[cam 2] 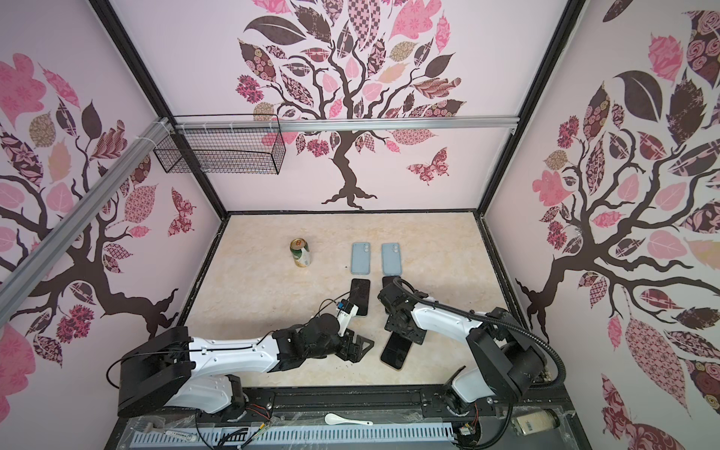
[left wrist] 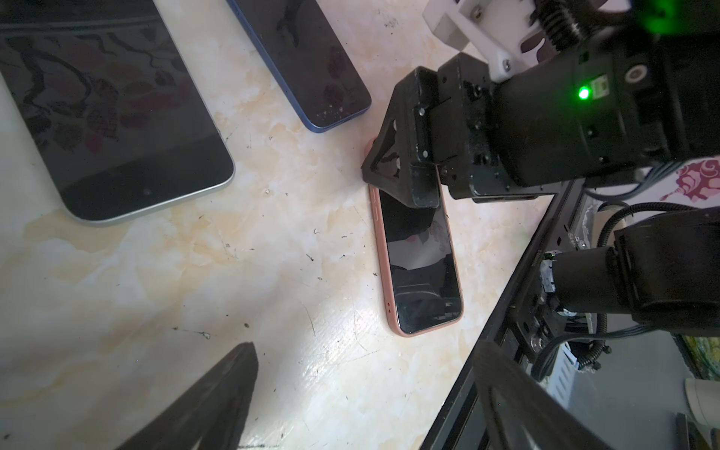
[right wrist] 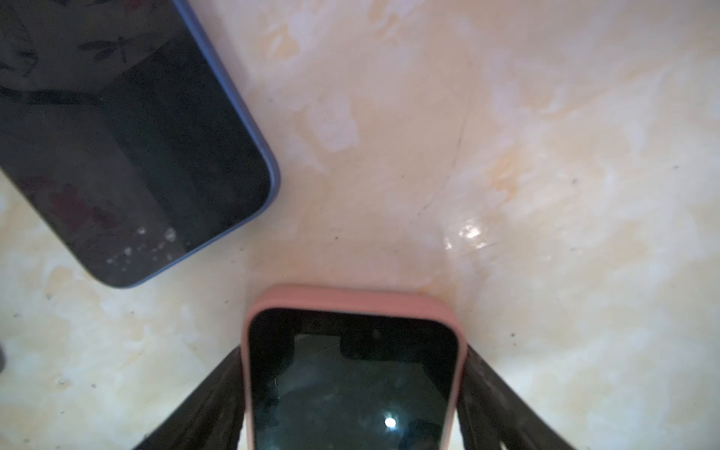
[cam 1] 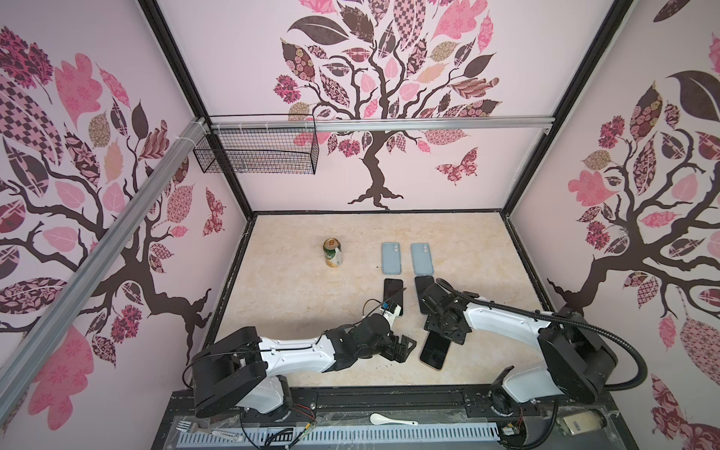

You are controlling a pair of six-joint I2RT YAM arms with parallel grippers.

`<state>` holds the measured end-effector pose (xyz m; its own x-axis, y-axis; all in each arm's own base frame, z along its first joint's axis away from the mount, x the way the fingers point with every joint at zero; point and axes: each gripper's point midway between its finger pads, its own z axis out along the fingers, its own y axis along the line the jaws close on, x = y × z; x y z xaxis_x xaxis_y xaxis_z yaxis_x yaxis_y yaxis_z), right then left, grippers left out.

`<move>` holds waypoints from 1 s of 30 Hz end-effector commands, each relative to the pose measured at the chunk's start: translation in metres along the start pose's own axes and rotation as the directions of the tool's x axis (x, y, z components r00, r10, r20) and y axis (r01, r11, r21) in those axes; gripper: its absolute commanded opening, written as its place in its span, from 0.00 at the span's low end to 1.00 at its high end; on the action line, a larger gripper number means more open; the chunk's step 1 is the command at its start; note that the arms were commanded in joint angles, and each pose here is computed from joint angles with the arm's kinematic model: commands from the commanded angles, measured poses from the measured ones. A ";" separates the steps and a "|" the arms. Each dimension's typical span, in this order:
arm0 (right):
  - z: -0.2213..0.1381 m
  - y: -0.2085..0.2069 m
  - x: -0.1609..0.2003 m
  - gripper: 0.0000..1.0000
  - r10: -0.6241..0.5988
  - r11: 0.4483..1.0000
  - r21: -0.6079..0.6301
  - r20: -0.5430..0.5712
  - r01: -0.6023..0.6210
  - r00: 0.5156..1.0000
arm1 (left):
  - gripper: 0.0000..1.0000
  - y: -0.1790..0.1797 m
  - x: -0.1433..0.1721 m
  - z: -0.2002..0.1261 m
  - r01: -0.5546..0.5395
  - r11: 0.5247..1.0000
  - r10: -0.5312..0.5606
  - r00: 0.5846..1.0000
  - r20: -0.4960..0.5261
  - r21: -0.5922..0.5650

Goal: Take the phone out of the phone case
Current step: Pick up the phone from the bottom-center of the table.

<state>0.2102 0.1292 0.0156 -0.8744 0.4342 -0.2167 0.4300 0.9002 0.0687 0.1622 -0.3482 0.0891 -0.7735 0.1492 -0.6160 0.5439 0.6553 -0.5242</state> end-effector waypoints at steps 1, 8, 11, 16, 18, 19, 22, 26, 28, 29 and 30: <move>-0.016 0.011 -0.008 0.66 0.002 0.996 -0.084 0.049 0.002 0.999 | 0.96 -0.002 -0.010 -0.008 0.025 0.999 -0.026 0.999 0.030 0.027; -0.043 0.029 -0.022 0.56 0.037 0.959 -0.283 0.153 0.008 0.988 | 0.92 -0.009 -0.011 -0.008 0.005 0.996 -0.006 1.000 0.010 0.094; -0.049 0.042 -0.022 0.55 0.064 0.926 -0.377 0.149 -0.003 0.987 | 0.89 -0.012 -0.001 0.002 0.001 0.991 0.004 1.000 -0.031 0.131; -0.059 0.054 -0.023 0.54 0.085 0.878 -0.478 0.162 0.003 0.983 | 0.81 -0.011 0.007 0.018 -0.015 0.990 0.025 0.997 -0.066 0.141; -0.062 0.053 -0.024 0.54 0.100 0.869 -0.495 0.170 -0.003 0.980 | 0.79 -0.009 0.009 0.023 -0.018 0.991 0.027 0.997 -0.070 0.136; -0.063 0.053 -0.025 0.54 0.109 0.861 -0.508 0.172 -0.006 0.979 | 0.78 -0.008 0.009 0.026 -0.018 0.991 0.028 0.997 -0.072 0.129; -0.067 0.057 -0.021 0.53 0.117 0.834 -0.552 0.158 -0.011 0.980 | 0.74 -0.007 0.009 0.032 -0.014 0.992 0.023 0.997 -0.075 0.123; -0.066 0.056 -0.018 0.51 0.153 0.827 -0.559 0.120 -0.060 0.981 | 0.65 -0.011 0.007 0.038 -0.005 0.990 0.016 0.997 -0.077 0.143; -0.066 0.057 -0.018 0.50 0.180 0.811 -0.578 0.100 -0.090 0.979 | 0.61 -0.011 0.009 0.040 0.003 0.988 0.009 0.997 -0.080 0.151; -0.066 0.058 -0.017 0.50 0.196 0.802 -0.587 0.083 -0.111 0.977 | 0.58 -0.012 0.009 0.041 0.007 0.988 0.005 0.997 -0.079 0.155; -0.066 0.059 -0.016 0.49 0.209 0.791 -0.598 0.069 -0.127 0.975 | 0.56 -0.012 0.009 0.042 0.010 0.987 0.002 0.997 -0.078 0.158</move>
<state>0.2304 0.1675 0.0724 -0.7734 0.5540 -0.3081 0.3092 0.7540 0.5796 0.1551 -0.3689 0.0465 -0.8087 0.2434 -0.5355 0.5640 0.5796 -0.5882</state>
